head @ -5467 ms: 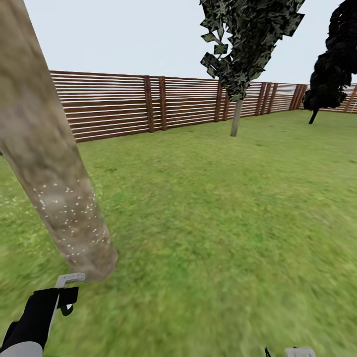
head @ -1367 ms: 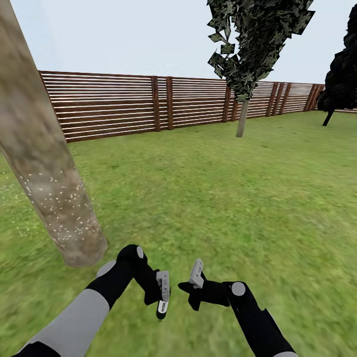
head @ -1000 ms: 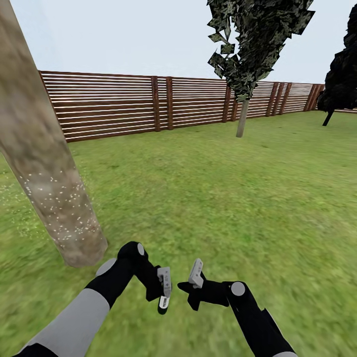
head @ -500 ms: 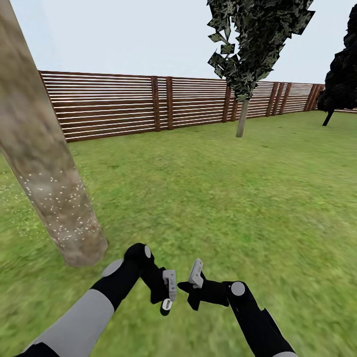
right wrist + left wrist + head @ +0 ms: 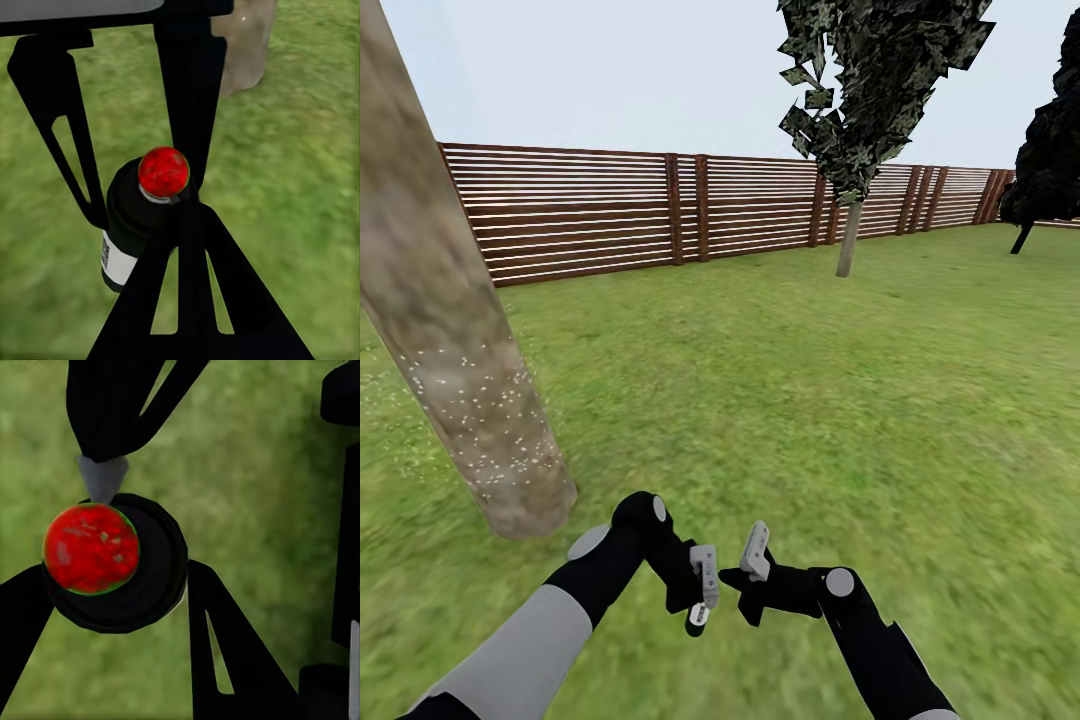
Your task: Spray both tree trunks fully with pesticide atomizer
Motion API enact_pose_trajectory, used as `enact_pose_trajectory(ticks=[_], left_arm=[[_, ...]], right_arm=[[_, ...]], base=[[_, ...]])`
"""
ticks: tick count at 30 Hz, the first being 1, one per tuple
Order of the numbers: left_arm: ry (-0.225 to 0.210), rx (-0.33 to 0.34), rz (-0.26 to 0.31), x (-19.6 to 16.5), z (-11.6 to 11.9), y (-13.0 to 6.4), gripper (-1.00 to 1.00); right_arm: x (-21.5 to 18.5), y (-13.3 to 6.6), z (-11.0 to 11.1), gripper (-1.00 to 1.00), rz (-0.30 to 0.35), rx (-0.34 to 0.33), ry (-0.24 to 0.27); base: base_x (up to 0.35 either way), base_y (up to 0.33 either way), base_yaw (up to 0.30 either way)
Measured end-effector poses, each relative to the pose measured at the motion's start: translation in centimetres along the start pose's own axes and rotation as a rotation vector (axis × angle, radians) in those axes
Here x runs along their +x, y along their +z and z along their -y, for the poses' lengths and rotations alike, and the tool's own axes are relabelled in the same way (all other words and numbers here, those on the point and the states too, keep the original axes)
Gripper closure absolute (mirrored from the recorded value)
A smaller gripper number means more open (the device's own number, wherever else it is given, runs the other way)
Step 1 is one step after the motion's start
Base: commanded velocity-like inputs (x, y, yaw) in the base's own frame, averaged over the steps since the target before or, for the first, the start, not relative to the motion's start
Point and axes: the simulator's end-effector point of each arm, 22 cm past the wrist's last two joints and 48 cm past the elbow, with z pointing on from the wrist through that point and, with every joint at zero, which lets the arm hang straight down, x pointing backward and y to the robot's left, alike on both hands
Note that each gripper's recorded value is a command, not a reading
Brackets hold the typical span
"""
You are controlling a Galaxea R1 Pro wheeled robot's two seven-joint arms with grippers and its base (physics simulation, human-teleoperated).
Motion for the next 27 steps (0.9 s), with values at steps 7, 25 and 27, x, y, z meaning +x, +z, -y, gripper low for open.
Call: enact_pose_trajectory(ticks=[7, 25, 27], left_arm=[[0.006, 0.006, 0.009, -0.7, 0.3, 0.2, 1.0], [-0.081, -0.026, -0.093, 8.3, -1.6, -1.4, 1.0], [-0.096, -0.03, -0.112, 10.0, -1.9, -1.9, 1.0]], right_arm=[[0.1, 0.0, 0.0, 1.0, -0.001, 0.0, 0.0], [0.1, 0.0, 0.0, 1.0, -0.002, 0.0, 0.002], [0.2, -0.1, 0.0, -1.0, -0.002, 0.001, 0.002]], base=[[0.0, 0.0, 0.0], [0.0, 0.0, 0.0], [0.0, 0.0, 0.0]])
